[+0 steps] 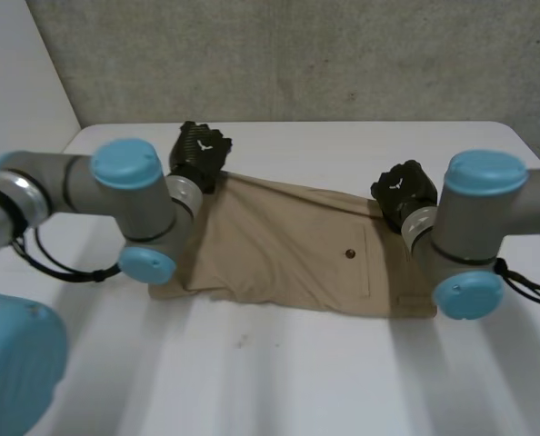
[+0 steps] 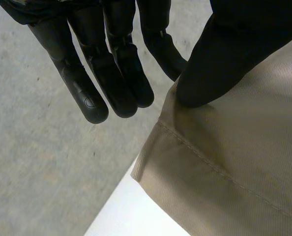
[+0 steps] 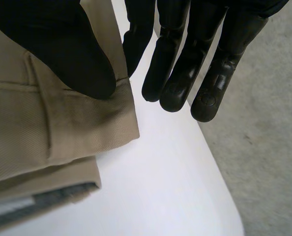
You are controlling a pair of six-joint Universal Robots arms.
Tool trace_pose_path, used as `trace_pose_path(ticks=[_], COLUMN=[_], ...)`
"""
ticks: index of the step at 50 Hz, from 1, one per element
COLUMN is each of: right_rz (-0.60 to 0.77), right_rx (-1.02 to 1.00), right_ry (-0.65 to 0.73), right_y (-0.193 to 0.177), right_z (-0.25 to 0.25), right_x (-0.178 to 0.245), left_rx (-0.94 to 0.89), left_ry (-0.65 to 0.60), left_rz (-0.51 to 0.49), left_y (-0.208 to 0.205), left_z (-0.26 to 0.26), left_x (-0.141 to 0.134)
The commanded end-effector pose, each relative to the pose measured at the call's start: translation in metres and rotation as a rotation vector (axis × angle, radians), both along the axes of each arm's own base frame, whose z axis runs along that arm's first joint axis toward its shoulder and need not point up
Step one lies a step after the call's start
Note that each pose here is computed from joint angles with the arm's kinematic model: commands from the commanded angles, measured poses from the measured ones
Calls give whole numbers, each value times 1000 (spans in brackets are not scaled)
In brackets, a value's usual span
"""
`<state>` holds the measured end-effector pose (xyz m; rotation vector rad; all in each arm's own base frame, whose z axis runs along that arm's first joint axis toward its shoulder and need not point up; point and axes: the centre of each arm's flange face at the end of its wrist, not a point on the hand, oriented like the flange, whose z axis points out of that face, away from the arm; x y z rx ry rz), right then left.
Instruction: Fold the shorts.
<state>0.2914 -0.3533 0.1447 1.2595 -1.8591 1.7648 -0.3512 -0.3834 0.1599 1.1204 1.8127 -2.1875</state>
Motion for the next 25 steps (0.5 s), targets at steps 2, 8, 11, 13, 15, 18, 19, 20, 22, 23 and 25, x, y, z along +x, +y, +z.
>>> trace_pose_path(ticks=[2,8,11,13,15,18,19,20,22,23,25], right_rz=[-102,-122,-137,-146,-133,-96,-51,-31,-7,-5,-21], right_rx=[-103,-119,-154,-195,-208,-201,-174,-153,-99,-35,36], right_ry=[100,93,45,-48,-169,-276,-319,-333,-349,-355,-356], right_y=[-17,-18,-18,-14,-7,4,15,21,32,39,44], right_z=[-31,-31,-6,28,56,80,88,90,92,89,83], right_x=[2,1,0,-2,-6,-8,-8,-8,-12,-19,-30], left_rx=[-75,-146,-187,-212,-222,-229,-225,-211,-188,-171,-110], left_ry=[34,64,85,103,110,117,117,111,103,95,66], left_rz=[-86,-117,-123,-136,-130,-127,-127,-126,-117,-114,-102], left_y=[-11,-10,-4,5,10,22,27,36,46,52,69], left_z=[-41,-45,-36,-15,0,27,31,38,44,45,46], left_x=[-21,-25,-29,-32,-28,-18,-16,-11,-3,1,14])
